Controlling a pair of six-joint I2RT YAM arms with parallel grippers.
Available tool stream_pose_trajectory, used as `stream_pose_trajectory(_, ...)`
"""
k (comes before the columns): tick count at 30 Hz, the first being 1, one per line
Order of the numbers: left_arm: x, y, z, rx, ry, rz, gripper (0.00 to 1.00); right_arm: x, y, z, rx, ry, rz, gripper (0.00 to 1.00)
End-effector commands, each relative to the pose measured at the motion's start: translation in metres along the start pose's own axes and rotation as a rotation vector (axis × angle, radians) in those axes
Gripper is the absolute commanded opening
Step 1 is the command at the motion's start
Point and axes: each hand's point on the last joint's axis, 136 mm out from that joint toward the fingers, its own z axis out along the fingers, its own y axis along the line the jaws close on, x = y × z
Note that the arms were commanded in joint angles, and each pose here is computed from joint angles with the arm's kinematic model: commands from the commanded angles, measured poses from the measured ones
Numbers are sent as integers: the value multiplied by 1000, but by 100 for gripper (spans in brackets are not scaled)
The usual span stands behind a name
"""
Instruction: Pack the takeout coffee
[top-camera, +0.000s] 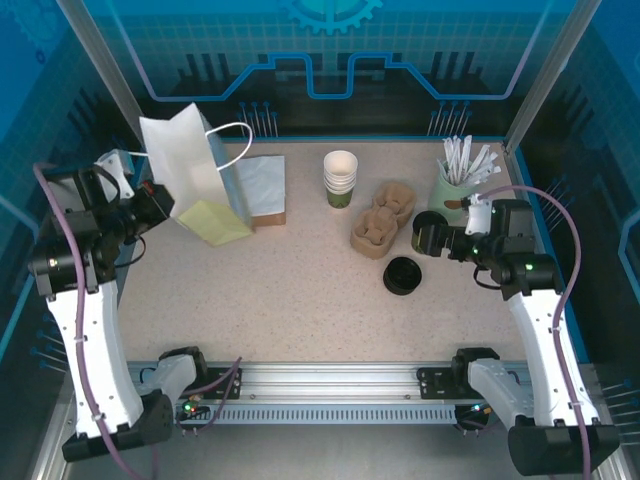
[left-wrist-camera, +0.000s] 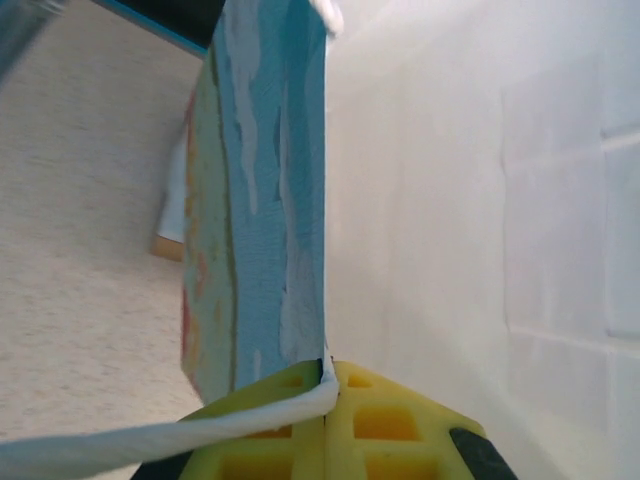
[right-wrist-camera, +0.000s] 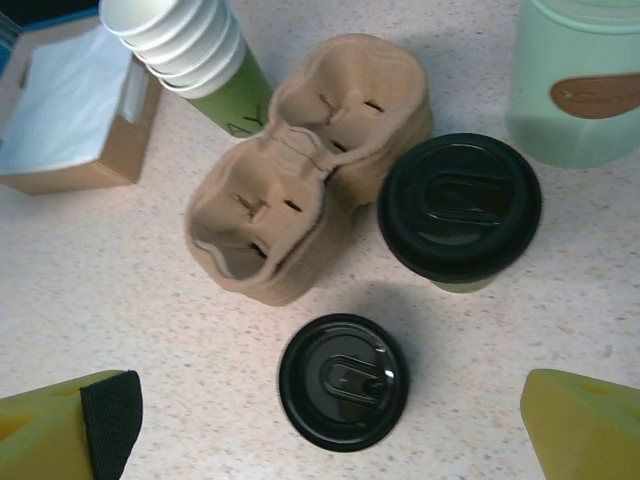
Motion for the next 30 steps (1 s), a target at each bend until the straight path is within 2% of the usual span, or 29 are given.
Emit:
stream_pose_trajectory(1, 27, -33, -1, 179, 91, -54, 0, -15, 20, -6, -110, -28, 90, 97)
stream_pose_trajectory(6, 57, -61, 7, 278, 198, -31, 0, -19, 30, 0, -170, -18, 185, 92)
stream_pose_trajectory(12, 86, -84, 25, 343, 304, 10, 0, -18, 32, 8, -176, 23, 221, 87)
stream_pose_trajectory(19, 117, -93, 52, 315, 377, 64, 0, -14, 36, 16, -181, 64, 250, 85)
stream_pose_trajectory(30, 151, -90, 93, 225, 419, 91, 0, -7, 48, 34, -204, 122, 250, 82)
